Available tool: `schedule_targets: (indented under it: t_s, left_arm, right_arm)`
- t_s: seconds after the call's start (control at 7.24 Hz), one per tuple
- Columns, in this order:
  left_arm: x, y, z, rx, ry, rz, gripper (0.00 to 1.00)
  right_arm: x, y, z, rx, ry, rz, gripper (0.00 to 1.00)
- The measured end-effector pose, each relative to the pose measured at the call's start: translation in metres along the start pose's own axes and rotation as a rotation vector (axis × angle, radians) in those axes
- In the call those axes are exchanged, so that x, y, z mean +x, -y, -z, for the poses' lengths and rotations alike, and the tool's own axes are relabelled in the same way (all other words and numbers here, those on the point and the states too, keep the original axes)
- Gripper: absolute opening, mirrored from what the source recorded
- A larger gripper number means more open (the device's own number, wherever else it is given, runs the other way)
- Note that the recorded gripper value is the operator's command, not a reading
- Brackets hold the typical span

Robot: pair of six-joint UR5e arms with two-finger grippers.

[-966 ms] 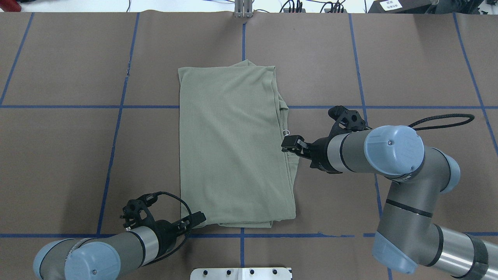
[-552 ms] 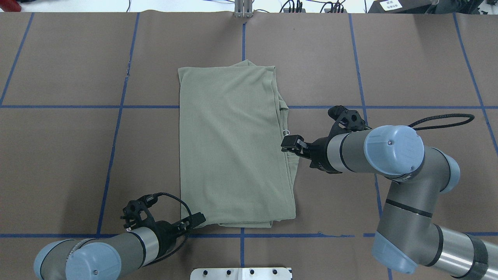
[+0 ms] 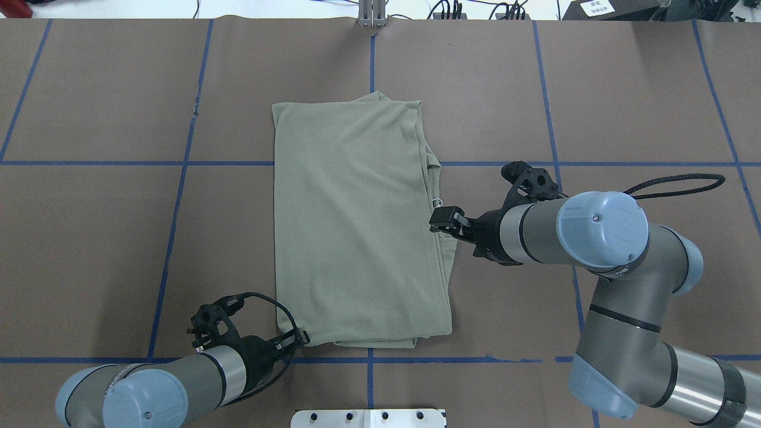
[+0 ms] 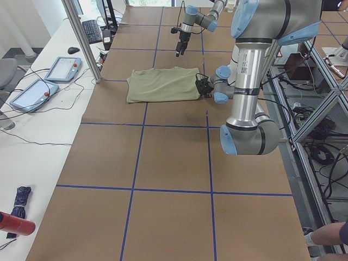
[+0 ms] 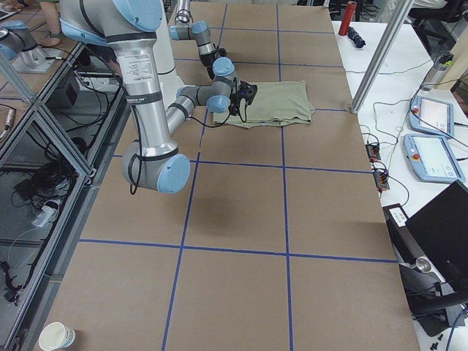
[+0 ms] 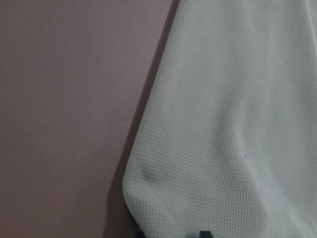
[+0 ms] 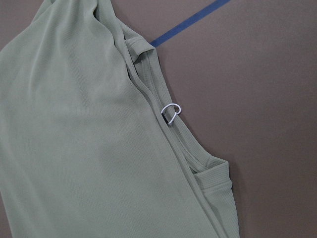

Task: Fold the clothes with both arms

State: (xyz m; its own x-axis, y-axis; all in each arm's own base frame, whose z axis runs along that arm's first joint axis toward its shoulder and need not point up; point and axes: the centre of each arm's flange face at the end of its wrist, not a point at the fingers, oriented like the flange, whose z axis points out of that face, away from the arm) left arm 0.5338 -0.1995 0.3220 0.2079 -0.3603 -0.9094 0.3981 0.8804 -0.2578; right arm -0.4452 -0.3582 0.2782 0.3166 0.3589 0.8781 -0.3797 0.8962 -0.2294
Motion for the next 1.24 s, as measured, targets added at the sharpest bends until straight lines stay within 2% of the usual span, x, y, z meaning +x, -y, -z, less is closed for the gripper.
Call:
schedule_targets:
  t_s: [0.28,0.41,0.55,0.83,1.24]
  left_arm:
    - [0.003,0.002,0.002,0.001,-0.007,-0.005,0.0]
    - [0.005,0.005,0.002,0.004,-0.009,-0.005,0.0]
    - [0.006,0.006,0.003,0.006,-0.011,-0.004,0.0]
    - [0.009,0.006,0.004,0.004,-0.017,-0.002,0.0]
    - [0.013,0.005,0.006,0.001,-0.027,0.001,0.0]
  right_arm:
    - [0.001,-0.01,-0.004,0.009,-0.003,-0.034,0.98]
    - [0.002,-0.025,-0.011,0.029,-0.019,-0.113,0.98]
    - [0.0,-0.047,-0.016,0.049,-0.07,-0.19,0.97]
    - [-0.014,-0.098,-0.032,0.074,-0.207,-0.281,0.97]
    - [-0.008,-0.134,-0.064,0.109,-0.273,-0.3,0.96]
